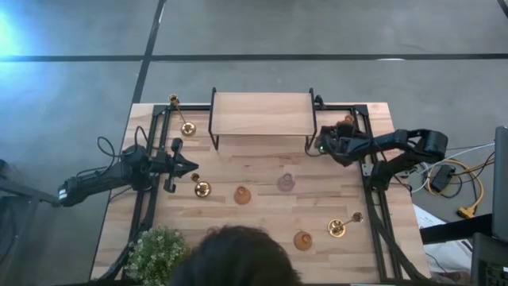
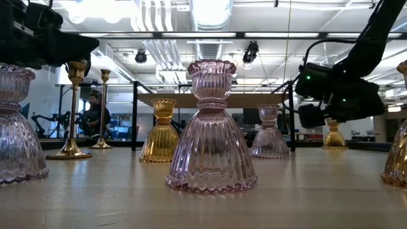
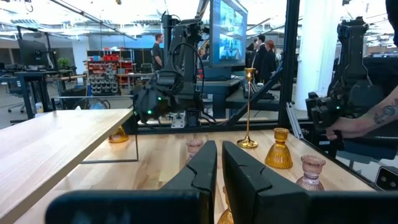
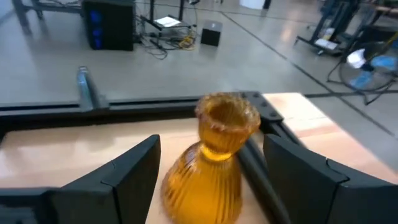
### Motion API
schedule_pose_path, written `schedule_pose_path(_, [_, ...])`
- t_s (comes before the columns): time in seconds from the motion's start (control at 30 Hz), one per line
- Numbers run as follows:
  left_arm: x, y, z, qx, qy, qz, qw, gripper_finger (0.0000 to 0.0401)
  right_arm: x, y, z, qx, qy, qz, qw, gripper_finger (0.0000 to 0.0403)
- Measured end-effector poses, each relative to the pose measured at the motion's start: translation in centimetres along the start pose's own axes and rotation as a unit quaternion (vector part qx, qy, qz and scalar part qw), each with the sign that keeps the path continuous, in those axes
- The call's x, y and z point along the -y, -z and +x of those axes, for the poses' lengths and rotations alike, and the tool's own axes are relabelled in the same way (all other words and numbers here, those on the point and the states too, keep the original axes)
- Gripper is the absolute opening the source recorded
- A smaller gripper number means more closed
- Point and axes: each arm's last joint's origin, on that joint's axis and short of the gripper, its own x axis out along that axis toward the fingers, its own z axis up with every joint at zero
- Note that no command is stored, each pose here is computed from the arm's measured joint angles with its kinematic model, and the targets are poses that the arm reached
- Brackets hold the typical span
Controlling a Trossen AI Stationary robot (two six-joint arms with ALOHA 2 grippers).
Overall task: Pick & Place candle stick holders
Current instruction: Put the top yellow glass candle holder on the shelf
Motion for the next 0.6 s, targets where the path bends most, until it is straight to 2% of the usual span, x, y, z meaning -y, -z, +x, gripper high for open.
schedule_pose_path(0.3, [0.0, 0.0, 0.0, 0.0, 0.0, 0.0, 1.0, 0.003, 0.5, -0.4, 1.6, -0.011, 0.037, 0.027, 0.999, 0.0276])
schedule_pose_path(0.47, [0.0, 0.0, 0.0, 0.0, 0.0, 0.0, 1.0, 0.003, 0.7, -0.4, 2.5, -0.034, 0.035, 0.049, 0.998, 0.027])
schedule_pose_path(0.6, [0.0, 0.0, 0.0, 0.0, 0.0, 0.0, 1.0, 0.003, 0.6, -0.9, 3.2, -0.03, 0.038, 0.045, 0.998, 0.0257])
